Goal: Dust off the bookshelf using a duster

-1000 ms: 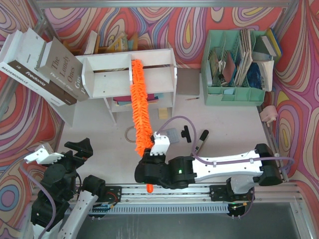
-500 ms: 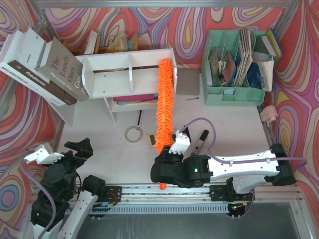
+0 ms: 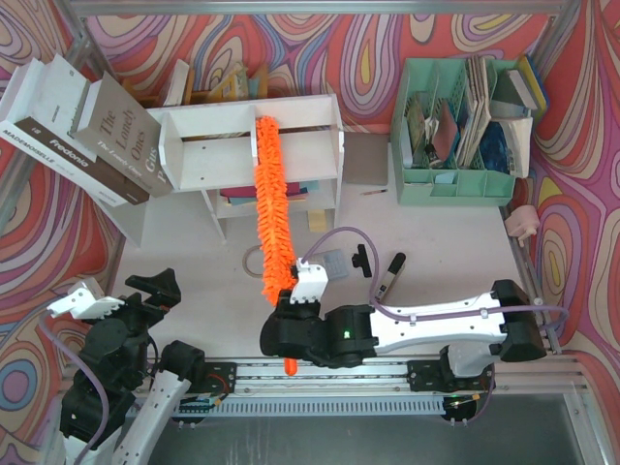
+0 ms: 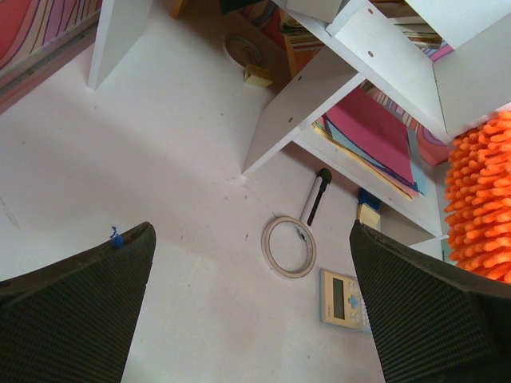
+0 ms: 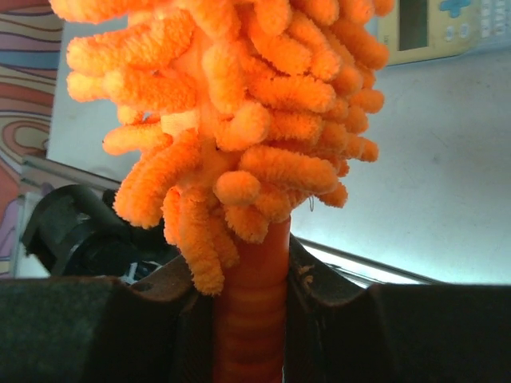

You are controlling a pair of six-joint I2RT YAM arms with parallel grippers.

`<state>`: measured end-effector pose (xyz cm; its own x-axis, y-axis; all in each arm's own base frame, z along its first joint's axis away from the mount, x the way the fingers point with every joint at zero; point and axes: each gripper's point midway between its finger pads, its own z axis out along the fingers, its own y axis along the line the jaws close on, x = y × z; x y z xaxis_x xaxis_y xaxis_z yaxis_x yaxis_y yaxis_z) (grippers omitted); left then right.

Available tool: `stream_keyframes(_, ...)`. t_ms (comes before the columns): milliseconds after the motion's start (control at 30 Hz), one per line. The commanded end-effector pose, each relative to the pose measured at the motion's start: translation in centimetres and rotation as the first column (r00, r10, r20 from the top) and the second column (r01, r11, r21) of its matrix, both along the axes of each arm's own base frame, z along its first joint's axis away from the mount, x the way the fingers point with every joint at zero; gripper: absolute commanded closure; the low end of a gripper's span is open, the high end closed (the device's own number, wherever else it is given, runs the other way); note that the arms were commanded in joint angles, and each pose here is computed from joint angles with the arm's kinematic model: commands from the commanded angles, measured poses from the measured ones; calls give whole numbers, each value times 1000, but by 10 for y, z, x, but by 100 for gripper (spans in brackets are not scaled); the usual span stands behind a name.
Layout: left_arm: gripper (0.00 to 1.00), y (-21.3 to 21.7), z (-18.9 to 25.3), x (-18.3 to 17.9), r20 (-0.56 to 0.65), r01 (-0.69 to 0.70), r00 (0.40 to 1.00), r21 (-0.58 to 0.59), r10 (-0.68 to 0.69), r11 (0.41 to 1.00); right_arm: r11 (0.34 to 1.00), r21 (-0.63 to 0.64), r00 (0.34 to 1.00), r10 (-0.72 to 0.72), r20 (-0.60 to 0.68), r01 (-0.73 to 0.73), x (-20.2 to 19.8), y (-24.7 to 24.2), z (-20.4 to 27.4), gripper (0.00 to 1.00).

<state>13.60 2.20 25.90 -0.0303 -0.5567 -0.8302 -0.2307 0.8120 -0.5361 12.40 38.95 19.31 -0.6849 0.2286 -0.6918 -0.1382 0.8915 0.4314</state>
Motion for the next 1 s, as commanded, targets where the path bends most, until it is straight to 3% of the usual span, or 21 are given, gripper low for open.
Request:
stream_keyframes(0, 1, 0, -3, 2, -6, -3, 1000, -2, 3, 1000, 994, 21, 994, -107, 33, 106, 10, -34, 6, 100)
stream_keyframes(300, 1, 0, -3, 1, -2, -5, 1000, -3, 5, 1000, 956, 45, 957, -290, 20, 289, 16, -92, 7, 100)
stream_keyframes(967, 2, -1, -3, 2, -5, -1, 1000, -2, 1, 1000, 970, 134, 968, -220, 122, 203, 25, -78, 59, 100)
